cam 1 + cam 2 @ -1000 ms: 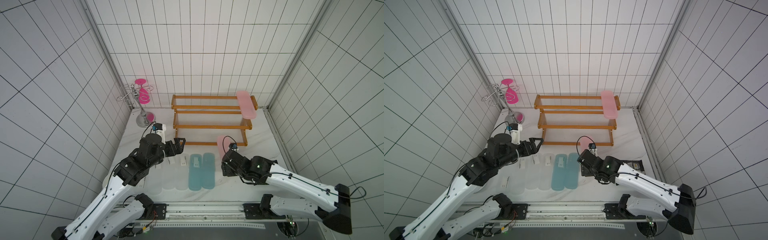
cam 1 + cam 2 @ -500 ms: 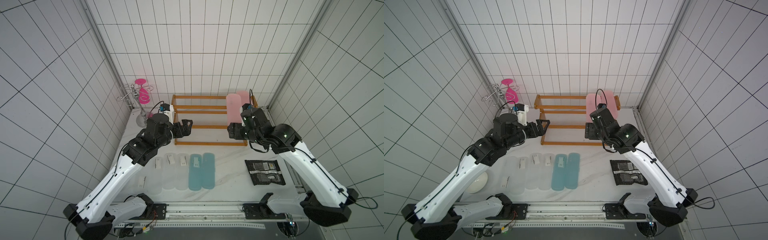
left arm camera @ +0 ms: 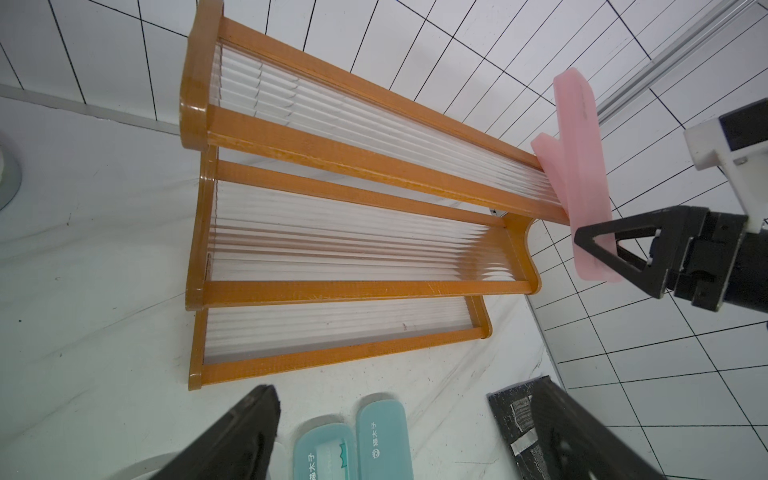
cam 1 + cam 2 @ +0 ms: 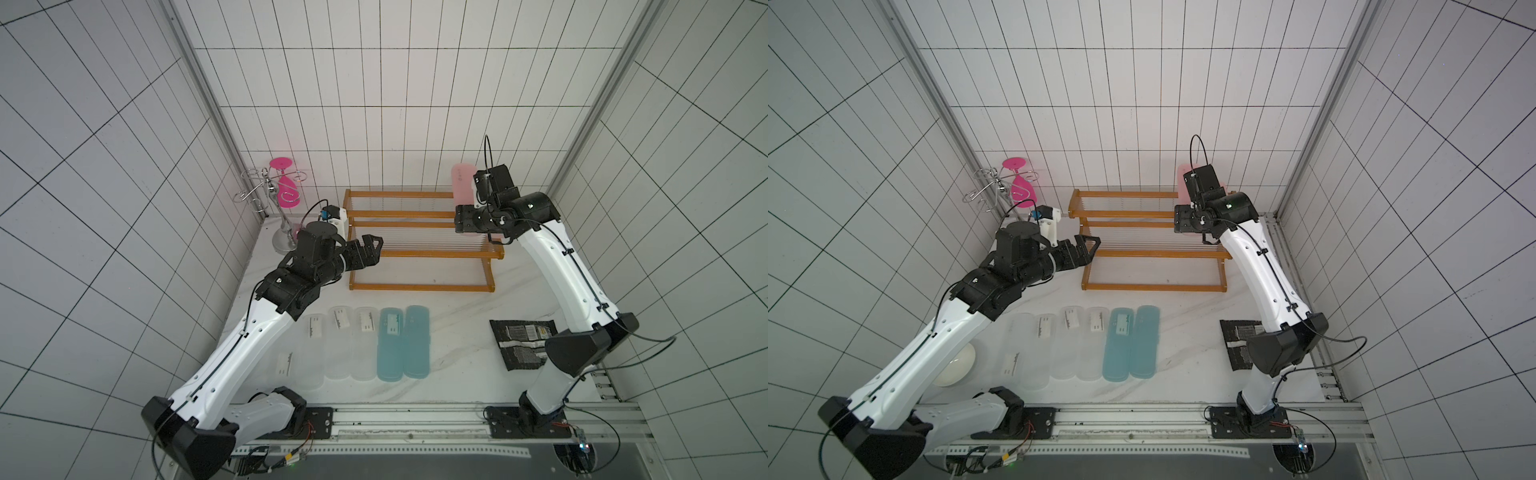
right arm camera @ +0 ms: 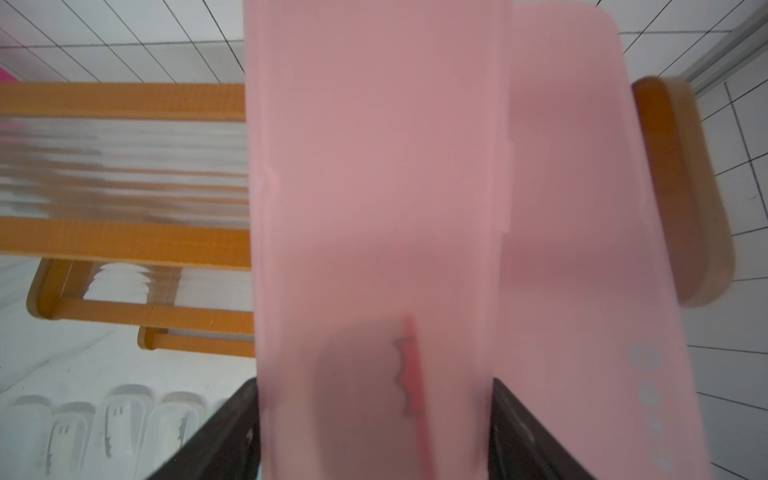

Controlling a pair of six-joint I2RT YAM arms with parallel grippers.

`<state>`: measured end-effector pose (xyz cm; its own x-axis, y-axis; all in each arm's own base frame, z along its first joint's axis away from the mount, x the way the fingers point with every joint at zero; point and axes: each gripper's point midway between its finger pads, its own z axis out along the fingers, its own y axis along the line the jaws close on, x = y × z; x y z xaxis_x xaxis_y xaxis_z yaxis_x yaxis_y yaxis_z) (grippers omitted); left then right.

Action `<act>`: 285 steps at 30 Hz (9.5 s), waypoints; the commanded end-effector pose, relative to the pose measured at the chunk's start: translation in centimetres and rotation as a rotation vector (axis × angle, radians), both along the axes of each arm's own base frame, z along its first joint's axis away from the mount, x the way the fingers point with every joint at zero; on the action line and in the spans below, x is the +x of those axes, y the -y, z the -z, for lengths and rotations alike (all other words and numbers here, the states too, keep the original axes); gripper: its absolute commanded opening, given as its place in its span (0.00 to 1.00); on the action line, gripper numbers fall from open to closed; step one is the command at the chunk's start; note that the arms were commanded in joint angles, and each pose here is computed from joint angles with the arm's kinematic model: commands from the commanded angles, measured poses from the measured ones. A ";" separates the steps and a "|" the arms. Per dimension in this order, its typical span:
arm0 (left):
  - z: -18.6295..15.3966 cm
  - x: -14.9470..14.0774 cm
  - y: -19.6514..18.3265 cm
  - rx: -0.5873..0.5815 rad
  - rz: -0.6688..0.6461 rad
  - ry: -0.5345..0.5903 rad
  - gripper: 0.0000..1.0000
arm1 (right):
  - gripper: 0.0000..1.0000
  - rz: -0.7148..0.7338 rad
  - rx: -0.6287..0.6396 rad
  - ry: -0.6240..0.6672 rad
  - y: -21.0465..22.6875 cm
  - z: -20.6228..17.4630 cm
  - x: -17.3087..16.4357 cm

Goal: Place the pencil cases on the shelf according to color
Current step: Place the pencil case on the shelf, then adjust the pencil case at the center of the board, then move the pencil case to the center of the board, then pick up the pencil case from the center of the board.

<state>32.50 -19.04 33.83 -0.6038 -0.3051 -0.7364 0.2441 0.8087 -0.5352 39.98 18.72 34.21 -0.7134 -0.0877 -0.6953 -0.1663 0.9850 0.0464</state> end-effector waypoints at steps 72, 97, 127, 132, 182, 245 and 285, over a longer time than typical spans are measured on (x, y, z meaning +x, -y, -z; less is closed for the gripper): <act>11.5 -7.3 0.1 0.069 -0.162 -0.280 0.98 | 0.88 -0.020 0.365 -0.278 4.6 17.5 -25.9; 19.3 -9.5 -8.1 0.090 -0.350 -0.383 0.98 | 1.00 -0.052 0.104 -0.354 -9.2 27.8 -25.0; 20.1 -7.9 -6.7 0.196 -0.428 -0.344 0.98 | 1.00 -0.101 0.176 -0.285 -2.2 24.3 -25.7; 21.2 -8.9 -11.6 0.190 -0.555 -0.398 0.98 | 1.00 -0.150 0.097 -0.337 -6.6 25.6 -25.2; 26.2 -6.3 -20.4 0.201 -0.823 -0.607 0.98 | 0.99 -0.222 0.007 -0.354 -5.4 29.0 -25.7; 14.4 -8.3 -10.3 0.077 -0.396 -0.390 0.98 | 0.95 -0.027 -0.018 -0.410 -2.3 31.9 -29.3; 8.5 -7.8 -10.8 0.027 -0.398 -0.210 0.98 | 0.69 -0.140 -0.037 -0.068 -6.0 13.2 -23.8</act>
